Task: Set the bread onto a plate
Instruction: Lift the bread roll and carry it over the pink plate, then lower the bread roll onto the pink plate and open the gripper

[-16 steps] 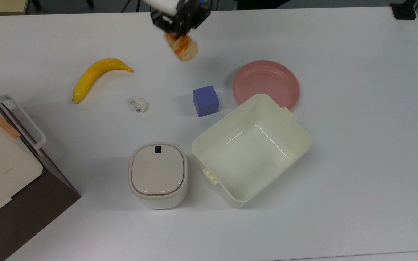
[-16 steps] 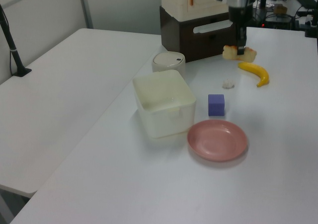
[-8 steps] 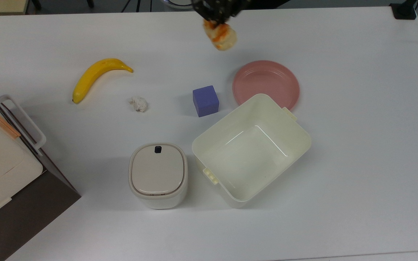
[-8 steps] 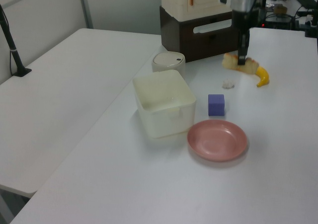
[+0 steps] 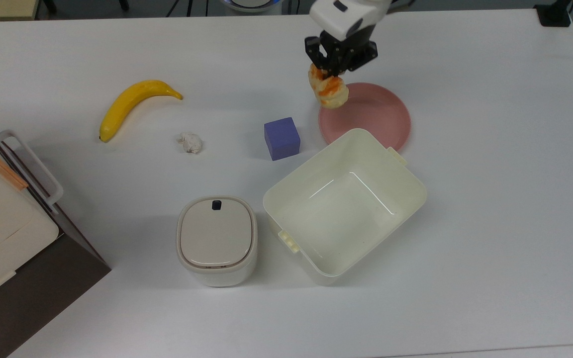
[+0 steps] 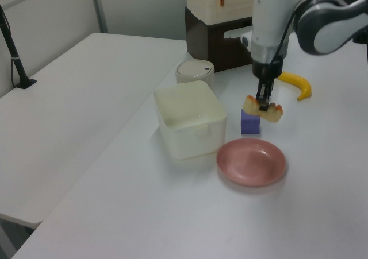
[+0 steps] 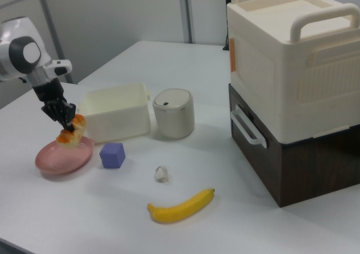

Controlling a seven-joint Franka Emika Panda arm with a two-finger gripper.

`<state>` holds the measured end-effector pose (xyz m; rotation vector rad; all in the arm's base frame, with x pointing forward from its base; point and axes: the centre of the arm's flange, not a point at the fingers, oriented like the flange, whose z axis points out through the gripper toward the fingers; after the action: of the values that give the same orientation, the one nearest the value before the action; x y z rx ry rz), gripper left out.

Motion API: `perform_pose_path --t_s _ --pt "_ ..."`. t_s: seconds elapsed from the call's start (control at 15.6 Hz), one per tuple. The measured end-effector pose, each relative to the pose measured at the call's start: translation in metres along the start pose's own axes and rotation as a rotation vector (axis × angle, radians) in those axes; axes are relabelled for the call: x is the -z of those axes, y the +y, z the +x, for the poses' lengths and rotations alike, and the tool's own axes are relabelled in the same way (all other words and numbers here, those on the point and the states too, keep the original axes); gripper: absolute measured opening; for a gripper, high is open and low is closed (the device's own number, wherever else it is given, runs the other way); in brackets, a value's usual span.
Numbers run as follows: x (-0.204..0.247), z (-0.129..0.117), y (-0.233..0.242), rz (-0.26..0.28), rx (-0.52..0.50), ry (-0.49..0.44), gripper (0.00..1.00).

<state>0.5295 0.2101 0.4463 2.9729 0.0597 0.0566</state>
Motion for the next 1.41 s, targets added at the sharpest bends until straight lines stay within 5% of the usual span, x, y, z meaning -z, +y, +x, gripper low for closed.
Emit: perform_pose_path --t_s 0.51,0.96,1.41 --pt "-0.054 -0.003 -0.052 -0.062 -0.091 0.071 0.07" --pt "-0.063 -0.028 -0.106 -0.062 -0.019 0.065 0.07" --pt "-0.076 -0.030 -0.108 -0.082 0.000 0.034 0.74"
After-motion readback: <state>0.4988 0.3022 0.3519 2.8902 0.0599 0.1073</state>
